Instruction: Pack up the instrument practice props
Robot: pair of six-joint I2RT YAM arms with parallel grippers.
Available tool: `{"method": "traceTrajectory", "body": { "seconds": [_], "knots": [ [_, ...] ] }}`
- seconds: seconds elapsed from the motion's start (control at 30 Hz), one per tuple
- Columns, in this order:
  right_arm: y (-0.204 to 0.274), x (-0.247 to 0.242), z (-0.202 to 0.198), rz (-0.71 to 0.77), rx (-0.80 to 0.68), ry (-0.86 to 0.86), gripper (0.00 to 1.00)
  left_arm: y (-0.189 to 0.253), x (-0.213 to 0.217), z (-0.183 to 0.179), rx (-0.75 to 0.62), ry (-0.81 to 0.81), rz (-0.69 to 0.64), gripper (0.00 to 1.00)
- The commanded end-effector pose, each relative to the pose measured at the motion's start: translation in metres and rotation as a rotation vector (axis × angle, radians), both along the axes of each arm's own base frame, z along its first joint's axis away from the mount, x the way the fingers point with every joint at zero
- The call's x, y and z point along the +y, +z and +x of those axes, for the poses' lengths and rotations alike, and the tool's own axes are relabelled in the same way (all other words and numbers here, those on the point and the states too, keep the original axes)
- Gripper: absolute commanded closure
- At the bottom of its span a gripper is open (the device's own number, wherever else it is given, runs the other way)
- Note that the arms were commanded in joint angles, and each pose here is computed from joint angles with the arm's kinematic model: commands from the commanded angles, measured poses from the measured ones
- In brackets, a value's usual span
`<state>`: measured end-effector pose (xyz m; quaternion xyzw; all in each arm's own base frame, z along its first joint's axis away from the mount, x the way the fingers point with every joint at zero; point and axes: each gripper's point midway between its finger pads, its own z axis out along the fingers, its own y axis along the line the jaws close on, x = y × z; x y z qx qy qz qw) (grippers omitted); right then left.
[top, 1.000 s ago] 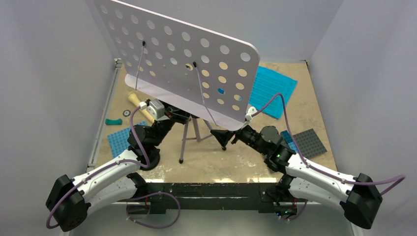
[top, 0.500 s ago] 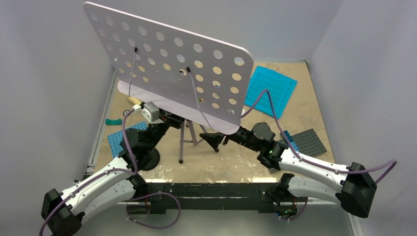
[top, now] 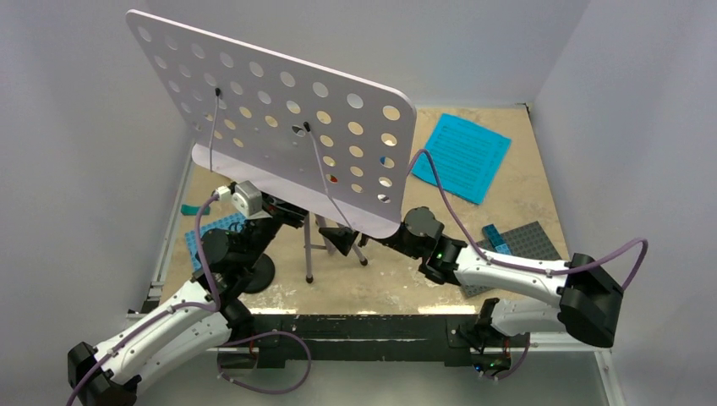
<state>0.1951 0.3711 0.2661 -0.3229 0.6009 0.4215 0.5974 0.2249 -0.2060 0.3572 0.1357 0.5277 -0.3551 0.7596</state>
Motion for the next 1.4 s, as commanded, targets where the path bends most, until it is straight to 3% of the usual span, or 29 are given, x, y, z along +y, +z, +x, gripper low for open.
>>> {"method": "traceTrajectory", "body": {
  "seconds": [0.0,0.5,0.83,1.07,1.37],
  "knots": [
    [0.042,0.009,0.016,0.142,-0.036,-0.072,0.12,-0.112,-0.014,0.001,0.341,-0.044,0.209,1.00],
    [0.045,0.042,0.010,0.179,-0.001,-0.006,0.10,-0.123,-0.002,-0.005,0.395,-0.009,0.227,1.00],
    [0.028,0.037,-0.024,0.111,0.005,0.140,0.09,-0.123,0.003,-0.004,0.398,0.015,0.227,1.00],
    [0.024,0.049,0.004,0.097,0.063,-0.046,0.04,-0.119,-0.001,-0.003,0.396,0.005,0.212,1.00],
    [0.026,0.063,0.025,0.086,0.015,-0.182,0.01,-0.120,0.020,0.002,0.416,0.111,0.220,1.00]
  ]
}}
